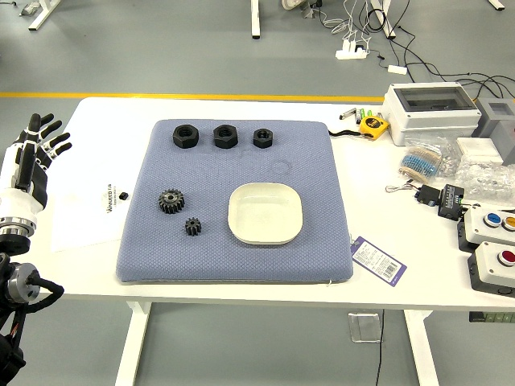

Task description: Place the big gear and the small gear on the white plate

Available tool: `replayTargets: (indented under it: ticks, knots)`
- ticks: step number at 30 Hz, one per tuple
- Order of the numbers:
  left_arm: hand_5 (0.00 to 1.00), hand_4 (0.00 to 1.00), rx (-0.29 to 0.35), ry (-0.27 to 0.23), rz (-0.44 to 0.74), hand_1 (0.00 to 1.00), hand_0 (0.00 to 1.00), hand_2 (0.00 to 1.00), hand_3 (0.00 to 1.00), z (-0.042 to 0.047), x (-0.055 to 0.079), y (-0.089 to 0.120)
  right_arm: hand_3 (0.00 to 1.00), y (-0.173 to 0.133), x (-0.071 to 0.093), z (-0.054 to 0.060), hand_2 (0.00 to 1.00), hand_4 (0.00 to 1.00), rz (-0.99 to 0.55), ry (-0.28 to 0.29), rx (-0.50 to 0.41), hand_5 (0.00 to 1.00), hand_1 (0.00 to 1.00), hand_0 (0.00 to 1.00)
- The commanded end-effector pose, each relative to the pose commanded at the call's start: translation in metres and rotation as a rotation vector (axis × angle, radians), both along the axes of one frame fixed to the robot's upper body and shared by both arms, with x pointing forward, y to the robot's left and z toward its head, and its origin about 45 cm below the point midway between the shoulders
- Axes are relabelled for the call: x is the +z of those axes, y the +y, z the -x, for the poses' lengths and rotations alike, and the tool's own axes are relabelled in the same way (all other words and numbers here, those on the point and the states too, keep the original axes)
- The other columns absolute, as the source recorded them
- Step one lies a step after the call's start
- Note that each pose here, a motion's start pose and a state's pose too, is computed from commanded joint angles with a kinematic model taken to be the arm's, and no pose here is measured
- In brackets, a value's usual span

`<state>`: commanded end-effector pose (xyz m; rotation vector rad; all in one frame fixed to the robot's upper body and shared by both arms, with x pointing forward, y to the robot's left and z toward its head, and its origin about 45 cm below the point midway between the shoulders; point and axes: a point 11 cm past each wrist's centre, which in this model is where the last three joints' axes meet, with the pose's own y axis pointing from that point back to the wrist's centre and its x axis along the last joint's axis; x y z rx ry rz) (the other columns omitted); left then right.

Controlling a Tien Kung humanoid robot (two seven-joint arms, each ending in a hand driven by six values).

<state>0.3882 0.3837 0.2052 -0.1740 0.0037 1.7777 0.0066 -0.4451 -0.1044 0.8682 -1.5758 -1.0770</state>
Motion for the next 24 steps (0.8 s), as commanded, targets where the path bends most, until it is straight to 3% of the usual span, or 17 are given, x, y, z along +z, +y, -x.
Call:
replayTargets:
  ticks: [4,9,10,13,15,16,21,22,24]
  knots:
    - [0.809,0.998,-0.001,0.003,-0.006,0.683,0.643,0.776,0.757,-0.0002,0.0,0.0,0.705,0.0,0.0,0.0,0.788,0.912,0.0,0.0,0.0,0.786,0.711,0.74]
    - [0.778,0.998,-0.017,0.024,-0.104,0.681,0.641,0.773,0.756,-0.0032,0.005,-0.001,0.705,0.0,0.0,0.0,0.788,0.912,0.0,-0.001,-0.001,0.786,0.711,0.74]
    - [0.586,0.998,-0.025,0.031,-0.147,0.692,0.671,0.771,0.769,-0.0044,0.007,-0.002,0.705,0.0,0.0,-0.001,0.788,0.911,0.001,-0.001,-0.001,0.786,0.711,0.74]
    - [0.586,0.998,-0.053,0.061,-0.259,0.692,0.671,0.771,0.769,-0.0095,0.013,-0.006,0.705,0.0,0.0,-0.001,0.788,0.911,0.0,-0.002,-0.001,0.786,0.711,0.74]
    - [0.586,0.998,-0.078,0.098,-0.359,0.692,0.671,0.771,0.769,-0.0145,0.016,-0.011,0.705,0.0,0.0,-0.001,0.788,0.911,0.0,-0.002,-0.001,0.786,0.711,0.74]
    - [0.427,0.998,-0.092,0.11,-0.411,0.719,0.696,0.802,0.797,-0.0167,0.018,-0.013,0.705,0.0,0.0,-0.002,0.788,0.911,0.0,-0.002,0.0,0.786,0.711,0.74]
    - [0.427,0.998,-0.234,0.248,-0.731,0.719,0.696,0.802,0.797,-0.0339,0.022,-0.034,0.705,0.0,0.0,-0.002,0.788,0.911,0.0,-0.001,-0.001,0.786,0.711,0.74]
    - [0.347,0.998,-0.261,0.272,-0.784,0.746,0.705,0.836,0.826,-0.0364,0.022,-0.038,0.704,0.0,0.0,-0.002,0.787,0.911,0.0,-0.001,-0.001,0.786,0.711,0.74]
    - [0.347,0.998,-0.304,0.315,-0.898,0.746,0.705,0.836,0.826,-0.0402,0.02,-0.045,0.704,0.001,0.0,-0.002,0.787,0.911,-0.001,0.0,-0.002,0.786,0.711,0.74]
